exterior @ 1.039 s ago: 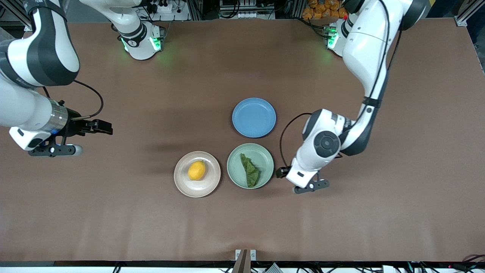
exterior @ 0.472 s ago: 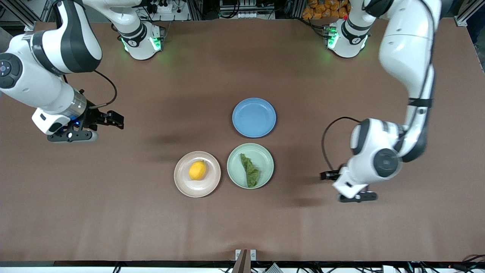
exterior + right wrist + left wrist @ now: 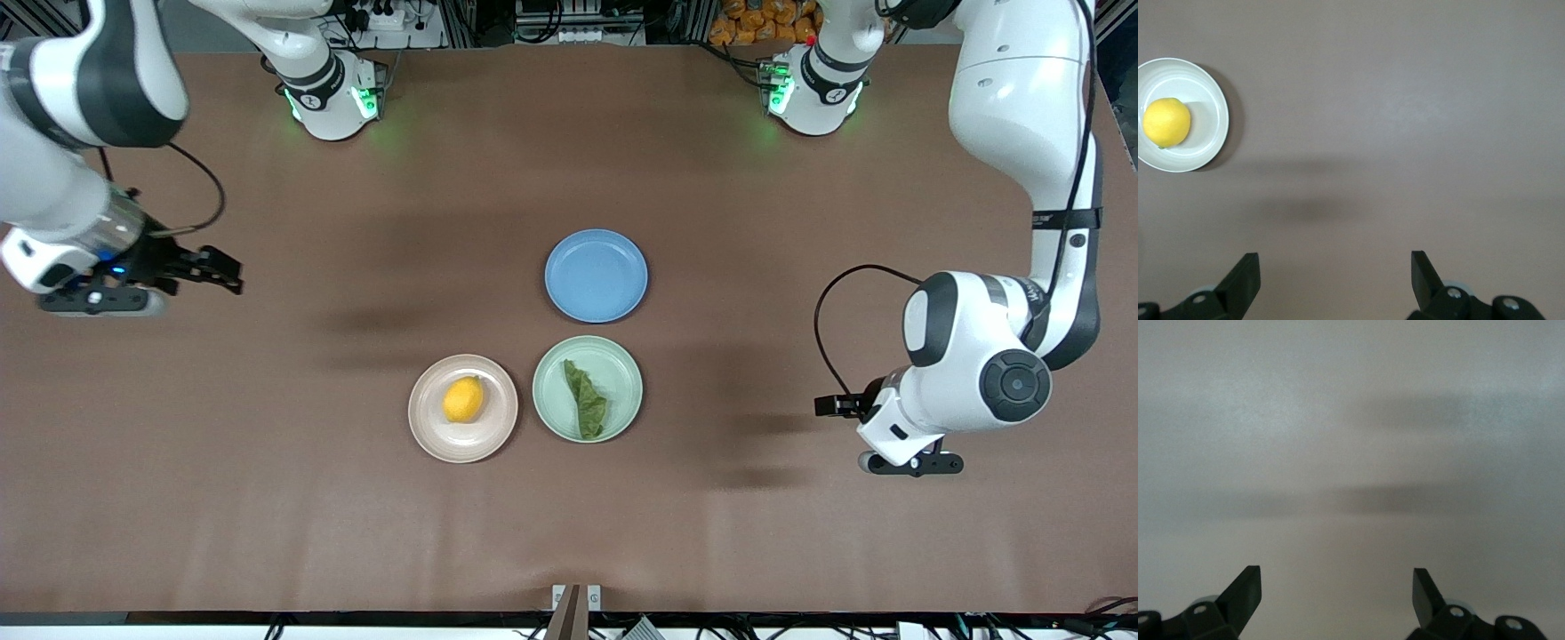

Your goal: Place lemon and lettuce in plates

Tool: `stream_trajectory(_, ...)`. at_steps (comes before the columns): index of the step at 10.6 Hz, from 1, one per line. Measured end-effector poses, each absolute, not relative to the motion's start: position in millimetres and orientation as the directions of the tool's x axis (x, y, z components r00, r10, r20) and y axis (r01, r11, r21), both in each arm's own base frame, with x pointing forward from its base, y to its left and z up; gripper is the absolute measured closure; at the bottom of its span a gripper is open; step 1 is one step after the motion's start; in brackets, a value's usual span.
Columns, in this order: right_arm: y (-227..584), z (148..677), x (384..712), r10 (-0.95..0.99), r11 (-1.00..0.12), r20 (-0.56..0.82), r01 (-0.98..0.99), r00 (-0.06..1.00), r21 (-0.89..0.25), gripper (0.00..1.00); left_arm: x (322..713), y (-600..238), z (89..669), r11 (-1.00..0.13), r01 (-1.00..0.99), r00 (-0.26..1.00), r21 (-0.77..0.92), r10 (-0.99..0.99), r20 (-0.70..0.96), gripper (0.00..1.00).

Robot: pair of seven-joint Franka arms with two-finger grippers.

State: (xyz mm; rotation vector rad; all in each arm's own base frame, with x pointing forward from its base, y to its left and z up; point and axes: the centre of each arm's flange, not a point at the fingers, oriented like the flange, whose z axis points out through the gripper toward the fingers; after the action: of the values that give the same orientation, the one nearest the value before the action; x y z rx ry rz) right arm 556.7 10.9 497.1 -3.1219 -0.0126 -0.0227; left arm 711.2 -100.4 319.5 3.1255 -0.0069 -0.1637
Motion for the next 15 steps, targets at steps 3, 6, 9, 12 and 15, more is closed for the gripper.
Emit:
stream_trajectory(3, -8, 534, 563, 0.048, -0.999, 0.063, 0.049, 0.997, -0.015, 0.0, 693, -97, 341, -1.0, -0.005, 0.978, -0.005, -0.004, -0.21, 0.0)
stream_trajectory(6, -19, 565, 563, 0.035, -0.999, 0.049, 0.036, 0.998, -0.016, 0.0, 671, -97, 332, -1.0, -0.014, 0.946, -0.019, -0.008, -0.323, 0.0)
stream_trajectory(9, -28, 570, 569, 0.024, -1.0, 0.052, 0.025, 0.998, -0.016, 0.0, 650, -92, 319, -1.0, -0.012, 0.941, -0.023, -0.004, -0.338, 0.0)
stream_trajectory(12, -30, 591, 569, 0.051, -0.997, 0.047, 0.048, 0.998, 0.063, 0.0, 607, -87, 303, -1.0, -0.012, 0.951, -0.025, -0.004, -0.31, 0.0)
stream_trajectory(15, -30, 609, 568, 0.049, -0.997, 0.057, 0.045, 0.997, 0.066, 0.0, 567, -84, 297, -0.999, -0.017, 0.946, -0.031, -0.007, -0.323, 0.0)
